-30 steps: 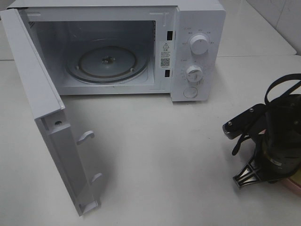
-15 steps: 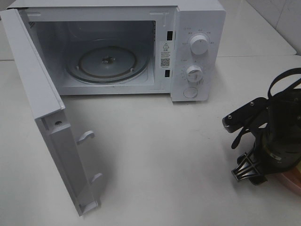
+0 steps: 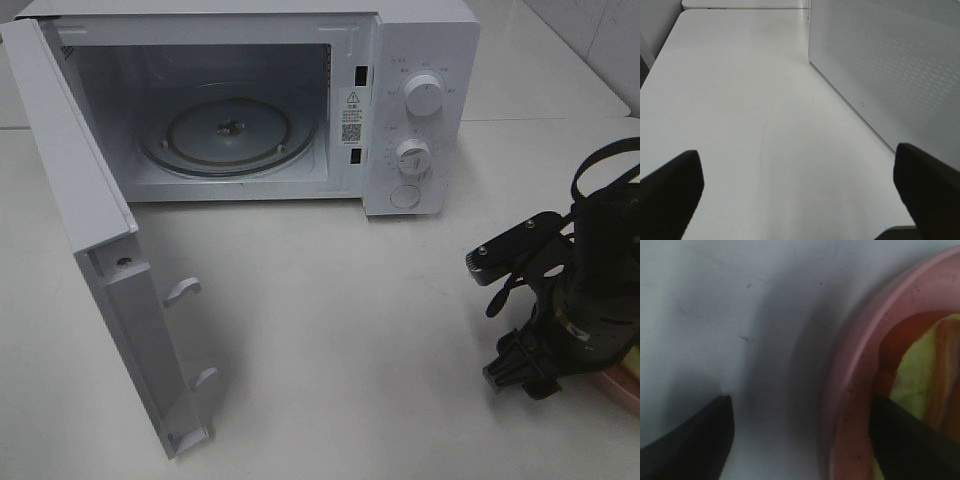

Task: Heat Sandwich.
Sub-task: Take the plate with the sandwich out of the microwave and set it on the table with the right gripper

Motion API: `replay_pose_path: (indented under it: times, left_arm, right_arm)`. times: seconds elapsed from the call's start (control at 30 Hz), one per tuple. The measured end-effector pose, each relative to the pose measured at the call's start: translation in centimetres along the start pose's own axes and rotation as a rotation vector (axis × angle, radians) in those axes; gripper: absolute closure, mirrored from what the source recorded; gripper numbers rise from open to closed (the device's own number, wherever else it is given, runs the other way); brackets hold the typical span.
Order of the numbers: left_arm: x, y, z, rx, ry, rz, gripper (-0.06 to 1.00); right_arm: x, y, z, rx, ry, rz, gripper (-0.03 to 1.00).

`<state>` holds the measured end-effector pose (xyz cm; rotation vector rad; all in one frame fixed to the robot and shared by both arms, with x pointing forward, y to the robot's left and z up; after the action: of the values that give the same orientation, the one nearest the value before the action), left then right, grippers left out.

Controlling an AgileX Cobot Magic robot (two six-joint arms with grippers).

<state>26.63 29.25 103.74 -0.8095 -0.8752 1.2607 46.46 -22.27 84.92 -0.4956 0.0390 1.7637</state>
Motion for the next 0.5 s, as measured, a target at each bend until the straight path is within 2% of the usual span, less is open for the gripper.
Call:
replay_pose_path:
  times: [0.1,0.5]
  left_arm:
    - [0.0,0.0,0.0,0.0,0.0,0.0,-0.03]
    - [0.0,0.0,0.0,0.0,0.0,0.0,-0.03]
  right_arm:
    - [0.4,0.3,0.5,0.006,-0.047,-0.015,0.22]
    - [-0.4,0.7,3.7,-0.015,-0.12,-0.02,0.22]
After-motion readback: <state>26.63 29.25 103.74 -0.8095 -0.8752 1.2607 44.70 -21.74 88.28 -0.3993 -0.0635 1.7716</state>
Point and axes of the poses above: a point on each arm's last joint axis where the gripper is mounted, z pointing back along that axis away from the gripper, x along the wrist's bending axis when the last joint is at zero, y = z × x, the point moved 4 cm from there along -z, pointing out along that axis toward the gripper, and after that the axes turned 8 degrees about -z, right-handed, at the moved point
